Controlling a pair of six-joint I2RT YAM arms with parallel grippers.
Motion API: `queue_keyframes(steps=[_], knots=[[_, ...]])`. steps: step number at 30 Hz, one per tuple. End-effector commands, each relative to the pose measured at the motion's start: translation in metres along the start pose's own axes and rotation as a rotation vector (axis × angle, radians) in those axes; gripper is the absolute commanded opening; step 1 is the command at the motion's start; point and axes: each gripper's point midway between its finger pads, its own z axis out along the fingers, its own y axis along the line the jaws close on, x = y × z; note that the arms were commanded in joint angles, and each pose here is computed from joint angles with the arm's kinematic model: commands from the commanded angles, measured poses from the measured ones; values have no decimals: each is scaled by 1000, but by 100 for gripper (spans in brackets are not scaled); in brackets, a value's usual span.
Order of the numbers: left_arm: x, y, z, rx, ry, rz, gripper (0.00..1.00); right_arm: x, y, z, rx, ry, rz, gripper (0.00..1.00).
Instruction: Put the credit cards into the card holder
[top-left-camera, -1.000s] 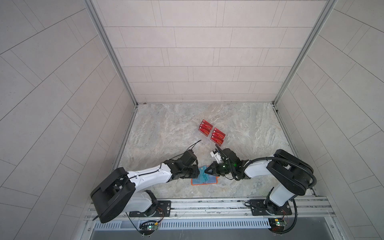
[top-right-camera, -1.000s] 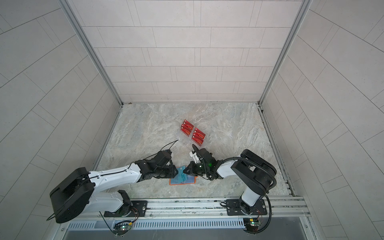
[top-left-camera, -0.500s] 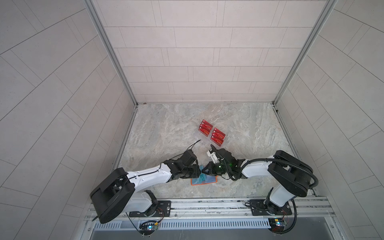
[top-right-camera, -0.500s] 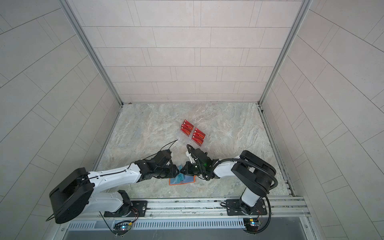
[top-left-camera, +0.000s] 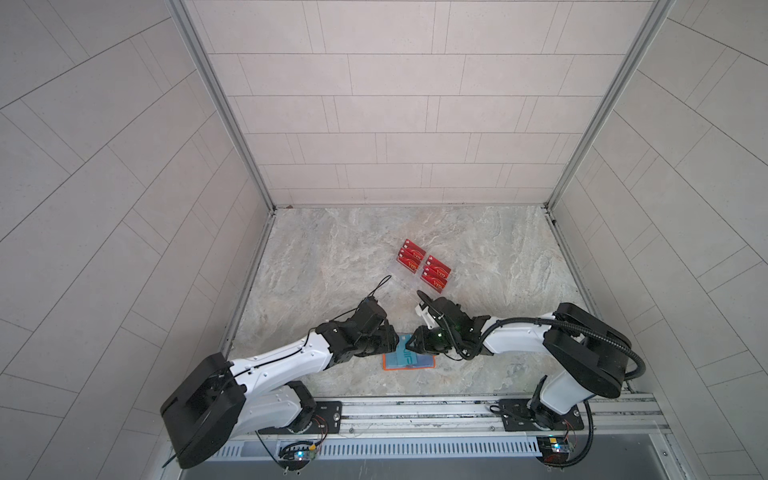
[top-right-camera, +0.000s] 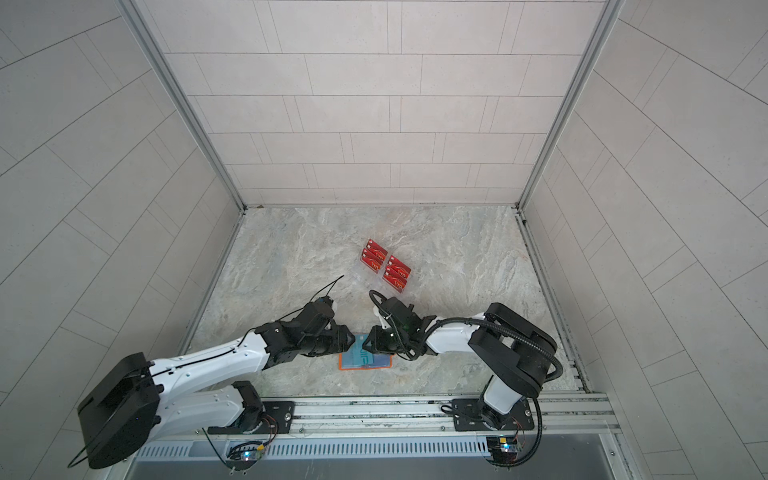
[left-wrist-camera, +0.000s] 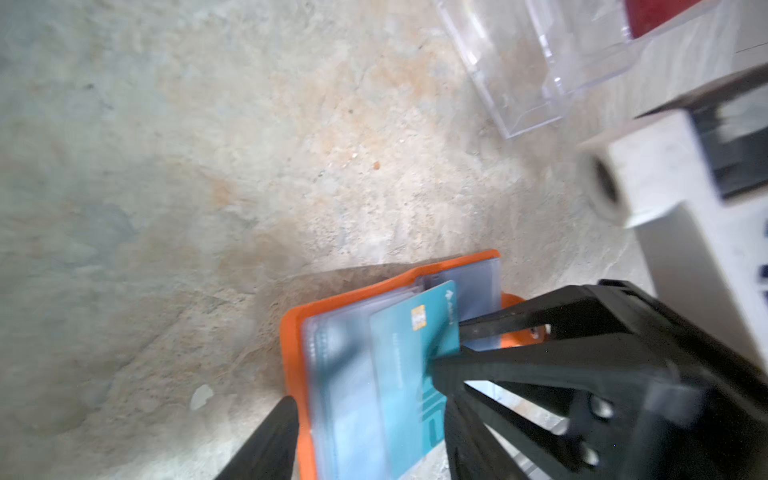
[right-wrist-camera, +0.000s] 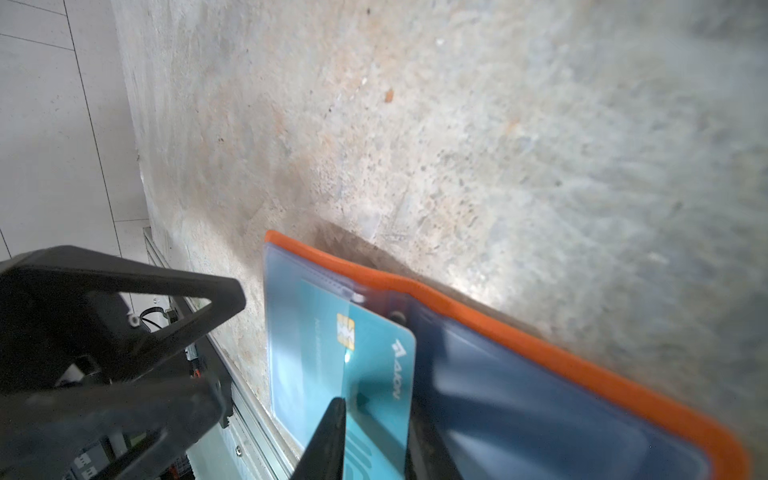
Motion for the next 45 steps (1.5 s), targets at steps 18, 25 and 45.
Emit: queue_keyframes(steps=[18, 25, 45], knots=[[3, 18, 10, 4, -42, -60, 61, 11, 7, -8, 81, 57, -33, 50], [4, 13, 13, 29, -30, -59, 61, 14, 14, -6, 92, 64, -65, 49], [11, 11, 21, 89, -16, -123, 60, 21, 28, 12, 210, 122, -197, 47]])
